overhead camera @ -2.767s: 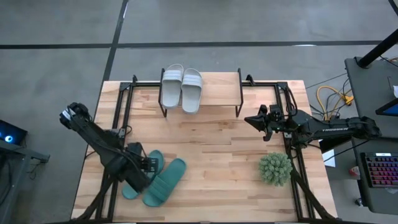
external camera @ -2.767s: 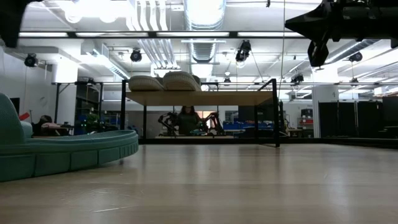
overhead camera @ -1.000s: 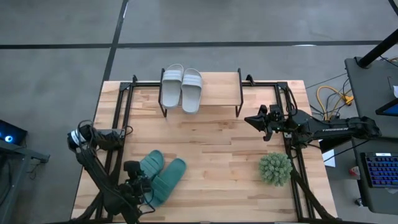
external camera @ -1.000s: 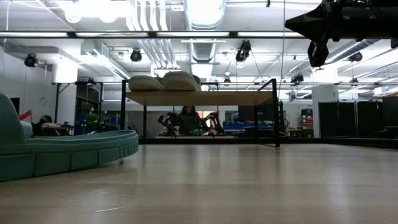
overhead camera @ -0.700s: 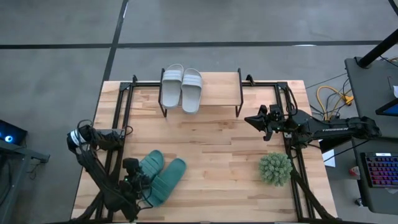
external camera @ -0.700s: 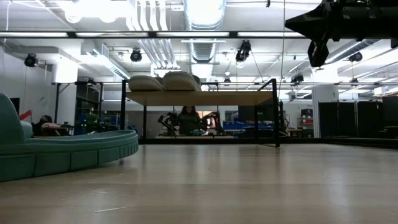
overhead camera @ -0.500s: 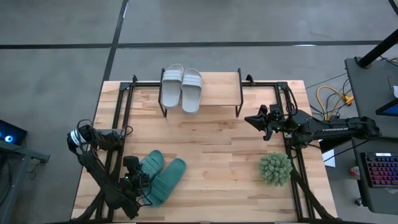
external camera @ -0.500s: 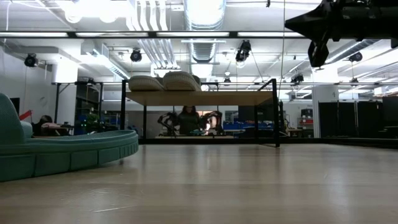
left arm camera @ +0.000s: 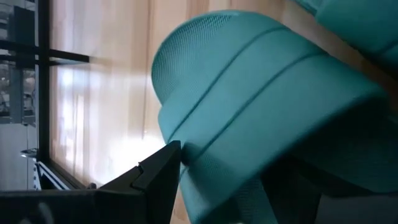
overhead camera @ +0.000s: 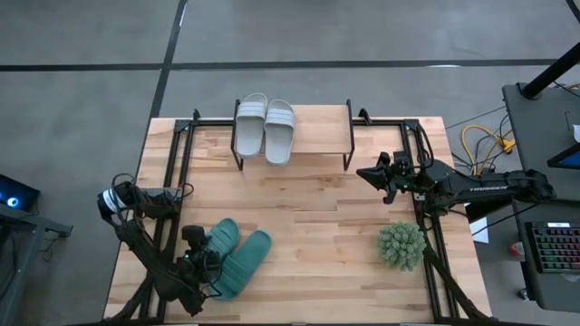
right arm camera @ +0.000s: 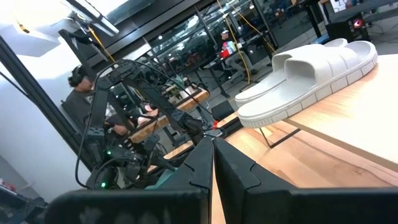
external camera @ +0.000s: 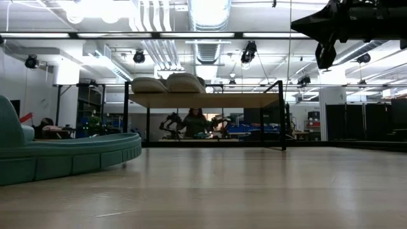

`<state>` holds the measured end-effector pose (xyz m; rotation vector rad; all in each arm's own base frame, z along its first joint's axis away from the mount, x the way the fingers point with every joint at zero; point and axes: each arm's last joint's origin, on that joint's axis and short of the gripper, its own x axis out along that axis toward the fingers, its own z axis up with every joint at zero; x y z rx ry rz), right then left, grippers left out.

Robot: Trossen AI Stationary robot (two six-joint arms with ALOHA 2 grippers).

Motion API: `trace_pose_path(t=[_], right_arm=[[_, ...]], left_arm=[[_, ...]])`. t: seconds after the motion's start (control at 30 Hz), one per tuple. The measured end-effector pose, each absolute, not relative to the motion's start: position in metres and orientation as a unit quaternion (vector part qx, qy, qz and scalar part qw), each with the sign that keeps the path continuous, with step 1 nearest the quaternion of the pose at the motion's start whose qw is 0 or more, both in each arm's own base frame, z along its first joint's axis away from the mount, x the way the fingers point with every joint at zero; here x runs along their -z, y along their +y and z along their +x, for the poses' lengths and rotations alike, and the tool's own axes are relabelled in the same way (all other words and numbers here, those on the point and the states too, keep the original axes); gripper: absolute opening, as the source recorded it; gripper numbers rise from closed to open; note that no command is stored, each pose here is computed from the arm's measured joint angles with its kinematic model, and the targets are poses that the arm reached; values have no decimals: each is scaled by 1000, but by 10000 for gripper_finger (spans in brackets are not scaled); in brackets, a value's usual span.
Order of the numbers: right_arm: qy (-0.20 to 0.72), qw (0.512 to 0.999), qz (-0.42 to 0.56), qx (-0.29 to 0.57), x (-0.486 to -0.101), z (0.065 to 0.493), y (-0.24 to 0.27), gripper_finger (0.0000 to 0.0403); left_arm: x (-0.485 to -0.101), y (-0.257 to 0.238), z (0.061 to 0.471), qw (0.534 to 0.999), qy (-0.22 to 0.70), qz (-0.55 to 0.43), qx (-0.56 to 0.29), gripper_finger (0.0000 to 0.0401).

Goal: Pick and place slides into the shelf
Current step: Put the left green slide on the shelf

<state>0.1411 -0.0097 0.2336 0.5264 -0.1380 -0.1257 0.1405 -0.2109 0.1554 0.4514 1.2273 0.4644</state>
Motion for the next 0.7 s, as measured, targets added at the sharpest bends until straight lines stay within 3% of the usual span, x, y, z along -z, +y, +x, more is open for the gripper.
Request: trace_pose_path(t=[0.57,0.7], right_arm=[[-68,961,260,61,-234,141,-10,8],[-68,961,260,61,-234,141,-10,9]], left_arm=[[-155,-208,145,770,561,209,-219,193],[-156,-209,146,768,565,223,-205,168]])
